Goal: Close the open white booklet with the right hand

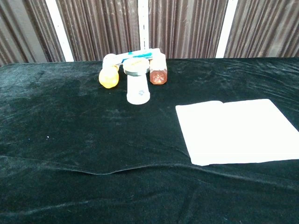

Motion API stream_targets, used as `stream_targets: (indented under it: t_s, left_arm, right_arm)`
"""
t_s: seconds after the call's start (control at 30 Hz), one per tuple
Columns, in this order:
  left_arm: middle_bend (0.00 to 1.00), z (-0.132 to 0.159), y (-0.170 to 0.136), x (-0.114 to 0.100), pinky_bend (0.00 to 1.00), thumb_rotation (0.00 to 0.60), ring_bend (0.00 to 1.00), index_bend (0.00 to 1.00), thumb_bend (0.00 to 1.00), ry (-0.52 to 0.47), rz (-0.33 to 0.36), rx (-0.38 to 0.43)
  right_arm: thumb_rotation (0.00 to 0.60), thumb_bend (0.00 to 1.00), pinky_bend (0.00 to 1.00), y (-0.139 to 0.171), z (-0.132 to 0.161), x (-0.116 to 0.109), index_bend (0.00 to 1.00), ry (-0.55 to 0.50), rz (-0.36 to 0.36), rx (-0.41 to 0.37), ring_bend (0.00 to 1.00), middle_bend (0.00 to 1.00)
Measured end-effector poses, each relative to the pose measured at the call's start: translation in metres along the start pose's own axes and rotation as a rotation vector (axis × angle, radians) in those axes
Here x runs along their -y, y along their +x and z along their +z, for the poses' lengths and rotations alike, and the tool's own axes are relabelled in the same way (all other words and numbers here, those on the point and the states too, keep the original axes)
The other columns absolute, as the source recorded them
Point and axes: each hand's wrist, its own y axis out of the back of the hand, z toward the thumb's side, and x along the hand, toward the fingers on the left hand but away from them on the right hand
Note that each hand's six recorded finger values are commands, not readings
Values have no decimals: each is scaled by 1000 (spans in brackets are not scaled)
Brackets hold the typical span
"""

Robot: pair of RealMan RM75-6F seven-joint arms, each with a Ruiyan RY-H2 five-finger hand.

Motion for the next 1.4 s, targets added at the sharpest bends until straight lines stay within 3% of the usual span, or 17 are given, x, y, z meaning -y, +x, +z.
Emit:
stream_targets:
  t_s: [0.63,1.07,1.4]
  left_arm:
    - [0,-1,1,0,0,600,0,0,183,-4,-2,-4]
    - [0,-4,2,-2,0,600,0,0,183,-5,6,-17]
    - [0,-6,4,0,0,600,0,0,183,-1,-2,-21]
  right_arm:
    - [600,173,0,-2,7,11,0,-1,41,-19,0,0]
    - [600,174,0,-41,70,31,0,-95,89,-88,0,0]
    - [600,131,0,-73,115,63,0,-169,134,-64,0,0]
